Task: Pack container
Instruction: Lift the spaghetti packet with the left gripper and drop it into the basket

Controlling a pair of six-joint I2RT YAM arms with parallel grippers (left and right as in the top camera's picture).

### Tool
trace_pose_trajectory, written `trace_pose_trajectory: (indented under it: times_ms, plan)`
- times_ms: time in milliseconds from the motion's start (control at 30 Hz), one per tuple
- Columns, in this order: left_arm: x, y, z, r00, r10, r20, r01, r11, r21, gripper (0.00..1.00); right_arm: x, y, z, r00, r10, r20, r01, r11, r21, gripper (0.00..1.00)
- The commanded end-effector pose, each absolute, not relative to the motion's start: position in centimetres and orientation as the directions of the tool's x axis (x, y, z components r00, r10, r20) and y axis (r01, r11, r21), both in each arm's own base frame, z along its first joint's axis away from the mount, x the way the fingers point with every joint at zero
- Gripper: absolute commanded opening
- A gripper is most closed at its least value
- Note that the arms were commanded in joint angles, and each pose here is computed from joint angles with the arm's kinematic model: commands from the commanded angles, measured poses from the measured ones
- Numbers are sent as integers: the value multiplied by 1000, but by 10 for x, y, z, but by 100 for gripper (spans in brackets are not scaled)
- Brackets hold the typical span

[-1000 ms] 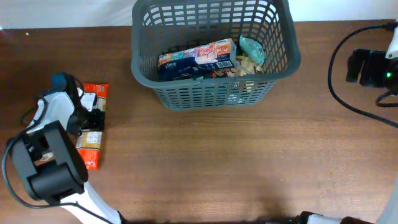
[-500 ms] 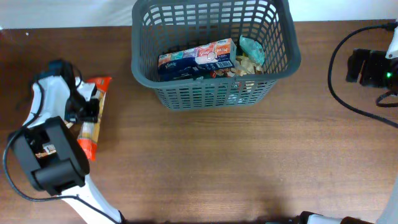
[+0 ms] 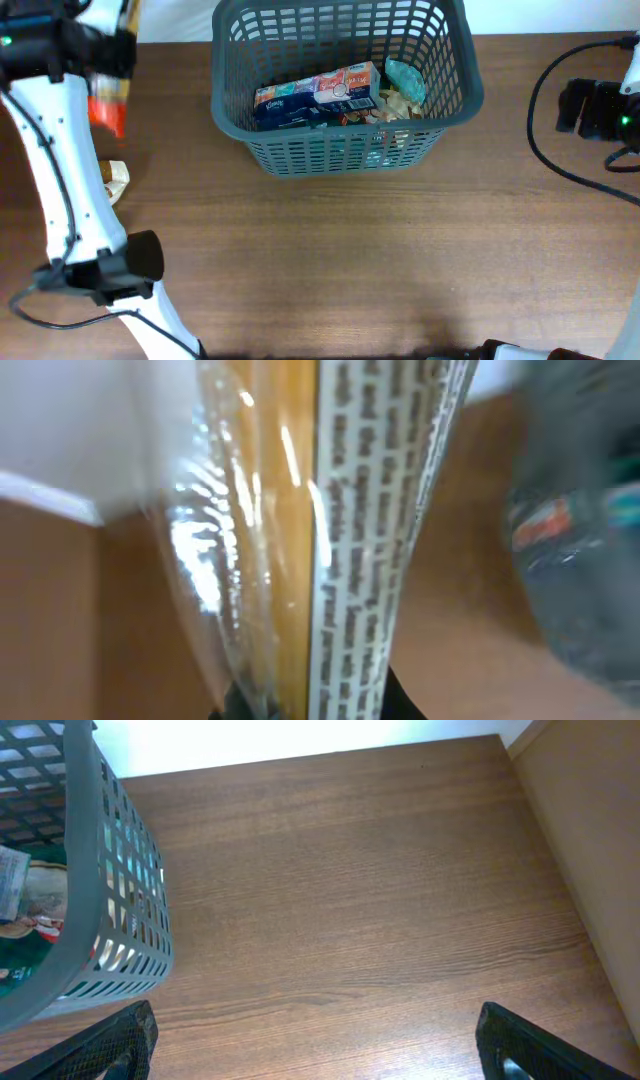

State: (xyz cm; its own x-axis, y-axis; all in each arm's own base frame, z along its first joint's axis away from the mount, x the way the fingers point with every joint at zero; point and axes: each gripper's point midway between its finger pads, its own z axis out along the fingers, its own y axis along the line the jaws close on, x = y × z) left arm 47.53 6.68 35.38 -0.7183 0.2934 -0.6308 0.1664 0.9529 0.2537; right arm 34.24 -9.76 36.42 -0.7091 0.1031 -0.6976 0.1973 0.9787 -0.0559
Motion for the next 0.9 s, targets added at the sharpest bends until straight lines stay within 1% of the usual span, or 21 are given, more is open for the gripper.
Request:
trace_pose_trajectory:
  times_ms: [0,33,67,133,167,233,267,300,400,433,467,500,533,600,667,733,800,833,867]
  plan:
    - [457,-13,447,-360,598,-716,397,793,463,2,342,-101,364,-706,119,-698,215,975,-52,99]
    - [454,-28,455,-295,652,-698,431,743,512,1,342,-101,364,-706,119,-698,215,975,-52,99]
    - [448,-61,463,-164,761,-628,498,613,613,2,342,-101,364,-706,119,-698,215,975,-52,99]
    - [443,-92,462,-44,837,-545,551,475,686,2,342,-101,364,-706,119,-698,215,975,-52,99]
    - [442,-110,458,16,864,-504,576,404,710,2,342,-101,364,-706,119,-698,215,975,-52,99]
    - [441,-140,449,103,886,-452,610,303,732,1,342,-101,364,-706,119,-698,215,975,-52,99]
    - [441,-150,444,128,890,-438,621,272,735,2,342,-101,364,-706,119,-698,215,975,-52,99]
    - [444,-175,428,170,891,-420,655,217,724,2,342,-101,364,-706,119,-698,215,975,-52,99]
    - [452,-202,400,186,892,-412,705,171,688,2,342,-101,364,-706,119,-698,215,975,-52,99]
    - [456,-209,388,185,894,-408,724,157,672,6,342,-101,364,-706,119,-698,215,975,-52,99]
    - [460,-216,373,180,898,-402,746,142,651,17,342,-101,364,-706,119,-698,215,975,-52,99]
    - [464,-221,359,173,901,-397,766,131,630,23,342,-101,364,-706,119,-698,215,975,-52,99]
    - [472,-226,330,135,909,-395,808,129,575,34,342,-101,364,-706,119,-698,215,975,-52,99]
    - [478,-230,299,82,916,-393,849,142,509,36,342,-101,364,-706,119,-698,215,975,-52,99]
    - [484,-232,281,27,913,-406,867,180,464,36,342,-101,364,-706,119,-698,215,975,-52,99]
    - [486,-232,277,8,912,-411,871,195,451,37,342,-101,364,-706,119,-698,215,975,-52,99]
    - [487,-228,280,0,918,-396,860,202,469,41,342,-101,364,-706,119,-698,215,975,-52,99]
    - [489,-224,281,-16,925,-381,851,212,480,42,342,-101,364,-706,119,-698,215,975,-52,99]
    - [490,-217,284,-58,927,-371,836,248,489,45,342,-101,364,-706,119,-698,215,975,-52,99]
